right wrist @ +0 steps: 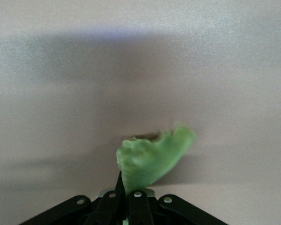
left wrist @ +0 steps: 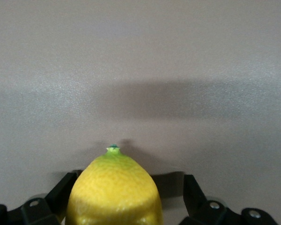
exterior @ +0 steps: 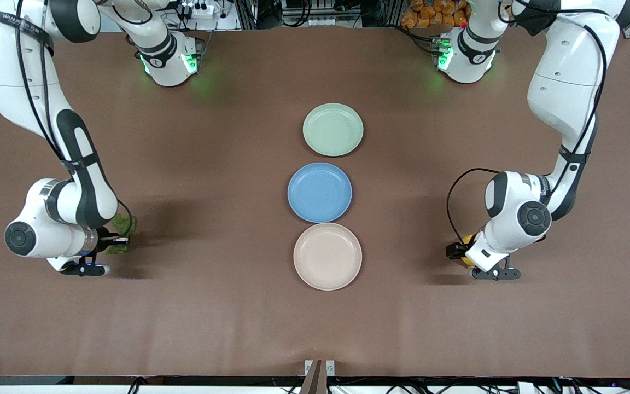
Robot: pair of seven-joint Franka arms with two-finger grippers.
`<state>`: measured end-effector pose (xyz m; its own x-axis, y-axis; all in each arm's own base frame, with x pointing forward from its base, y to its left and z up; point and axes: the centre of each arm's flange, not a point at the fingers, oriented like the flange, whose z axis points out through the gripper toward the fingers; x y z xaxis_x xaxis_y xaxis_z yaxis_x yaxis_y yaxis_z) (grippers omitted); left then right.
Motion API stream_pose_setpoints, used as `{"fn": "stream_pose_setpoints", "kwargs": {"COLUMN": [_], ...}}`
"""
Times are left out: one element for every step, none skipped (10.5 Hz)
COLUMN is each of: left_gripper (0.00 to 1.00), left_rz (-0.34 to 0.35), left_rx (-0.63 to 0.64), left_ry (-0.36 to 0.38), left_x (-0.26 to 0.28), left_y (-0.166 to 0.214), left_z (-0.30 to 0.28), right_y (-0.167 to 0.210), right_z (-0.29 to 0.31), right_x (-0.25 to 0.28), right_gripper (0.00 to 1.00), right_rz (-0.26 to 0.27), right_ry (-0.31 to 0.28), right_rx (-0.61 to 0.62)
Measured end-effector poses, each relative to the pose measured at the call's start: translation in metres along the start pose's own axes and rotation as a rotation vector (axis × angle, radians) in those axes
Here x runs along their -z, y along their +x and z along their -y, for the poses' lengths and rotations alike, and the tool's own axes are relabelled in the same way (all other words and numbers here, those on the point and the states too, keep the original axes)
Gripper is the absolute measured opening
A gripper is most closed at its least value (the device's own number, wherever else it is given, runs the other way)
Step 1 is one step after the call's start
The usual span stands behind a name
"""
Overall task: Place lemon and lettuce in plates
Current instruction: 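Lift the lettuce with the right gripper toward the pale green plate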
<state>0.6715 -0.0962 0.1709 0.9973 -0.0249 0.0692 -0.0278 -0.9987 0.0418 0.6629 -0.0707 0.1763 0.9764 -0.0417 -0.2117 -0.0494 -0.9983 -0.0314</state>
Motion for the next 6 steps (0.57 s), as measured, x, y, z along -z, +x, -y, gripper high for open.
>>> {"fn": "stream_pose_setpoints", "kwargs": {"left_gripper": [1.00,1.00,1.00,1.00,0.99,0.97], "left_rz": [0.000,0.001,0.001,0.002,0.002,0.003], "left_rx": [0.001,0.002,0.002,0.001,0.000,0.000], "left_ry": [0.000,0.001,0.001,0.001,0.002,0.002], "left_x": [0.000,0.000,0.000,-0.001,-0.001,-0.001], "left_y": [0.000,0.000,0.000,-0.001,-0.001,-0.001], "left_z": [0.001,0.001,0.001,0.001,0.001,0.001], "right_y": [-0.002,-0.005,-0.011,-0.022,-0.036,-0.049], "right_z": [0.002,0.005,0.010,0.015,0.018,0.019], "right_x": [0.002,0.006,0.012,0.017,0.023,0.027], "right_gripper": [0.03,0.03,0.03,0.03,0.03,0.03], "right_rz": [0.013,0.026,0.024,0.017,0.012,0.014], "right_ry": [0.004,0.013,0.033,0.052,0.062,0.068], "right_rx": [0.002,0.003,-0.002,-0.007,-0.011,-0.014]}}
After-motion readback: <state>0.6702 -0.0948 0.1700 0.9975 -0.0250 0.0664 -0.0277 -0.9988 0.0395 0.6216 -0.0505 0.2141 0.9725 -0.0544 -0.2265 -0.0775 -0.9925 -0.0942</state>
